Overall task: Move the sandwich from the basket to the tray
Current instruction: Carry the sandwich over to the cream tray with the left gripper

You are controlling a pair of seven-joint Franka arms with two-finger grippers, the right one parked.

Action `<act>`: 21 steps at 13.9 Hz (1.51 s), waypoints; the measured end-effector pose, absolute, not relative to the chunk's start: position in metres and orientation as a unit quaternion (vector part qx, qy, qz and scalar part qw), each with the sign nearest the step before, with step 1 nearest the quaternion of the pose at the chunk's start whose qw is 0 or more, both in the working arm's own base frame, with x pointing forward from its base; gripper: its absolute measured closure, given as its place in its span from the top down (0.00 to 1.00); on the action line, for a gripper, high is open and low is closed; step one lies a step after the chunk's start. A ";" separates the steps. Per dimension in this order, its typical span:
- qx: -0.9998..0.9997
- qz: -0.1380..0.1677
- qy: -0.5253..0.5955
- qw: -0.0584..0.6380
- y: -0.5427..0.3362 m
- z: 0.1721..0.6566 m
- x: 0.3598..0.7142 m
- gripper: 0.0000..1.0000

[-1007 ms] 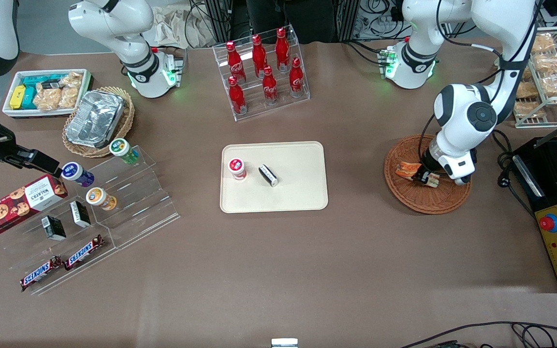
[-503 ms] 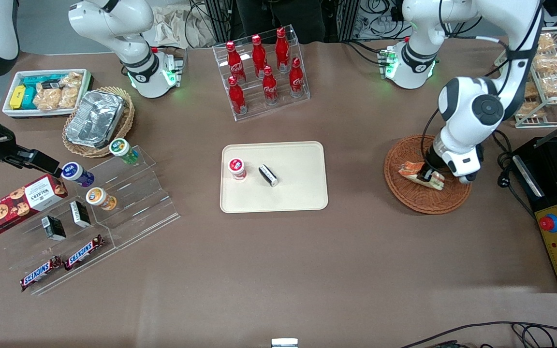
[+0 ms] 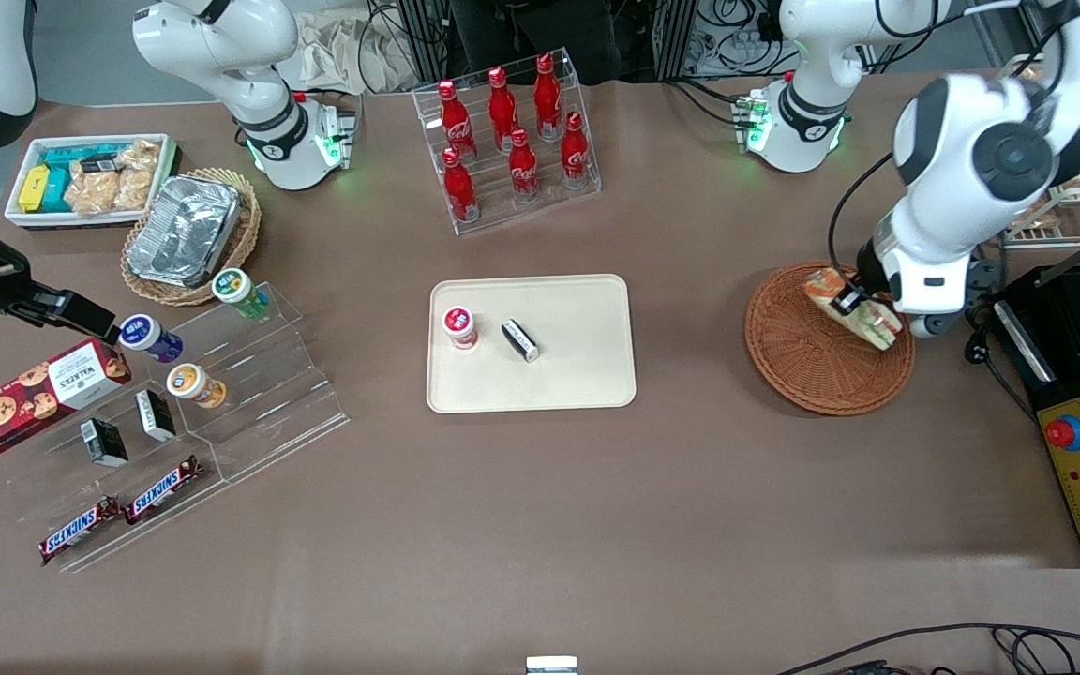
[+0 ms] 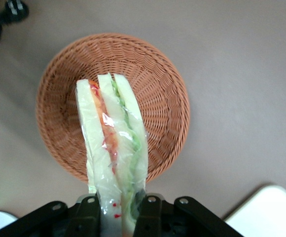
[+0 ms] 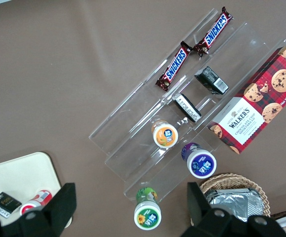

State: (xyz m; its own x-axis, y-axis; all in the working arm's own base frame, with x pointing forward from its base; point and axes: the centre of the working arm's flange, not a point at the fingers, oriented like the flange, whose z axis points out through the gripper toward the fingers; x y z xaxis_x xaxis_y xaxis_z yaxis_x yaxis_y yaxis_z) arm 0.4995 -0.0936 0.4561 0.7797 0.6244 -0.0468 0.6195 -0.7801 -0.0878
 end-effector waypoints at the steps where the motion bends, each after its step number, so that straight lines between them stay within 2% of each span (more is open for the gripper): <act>1: -0.948 0.035 -0.314 0.033 -0.098 0.478 0.503 0.20; 6: -0.976 -0.004 -0.216 0.019 -0.151 0.558 0.500 0.20; 11: -0.994 -0.022 -0.103 0.022 -0.251 0.559 0.462 0.20; 15: -0.998 -0.038 -0.056 -0.005 -0.324 0.531 0.442 0.20; 21: -0.998 -0.042 0.001 -0.038 -0.384 0.411 0.448 0.20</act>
State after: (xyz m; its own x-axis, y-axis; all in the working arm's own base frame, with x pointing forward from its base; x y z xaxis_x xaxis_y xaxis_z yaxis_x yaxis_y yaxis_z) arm 0.4482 -0.3837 0.4106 0.9964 0.0006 0.0849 -0.0058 -0.9972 0.0750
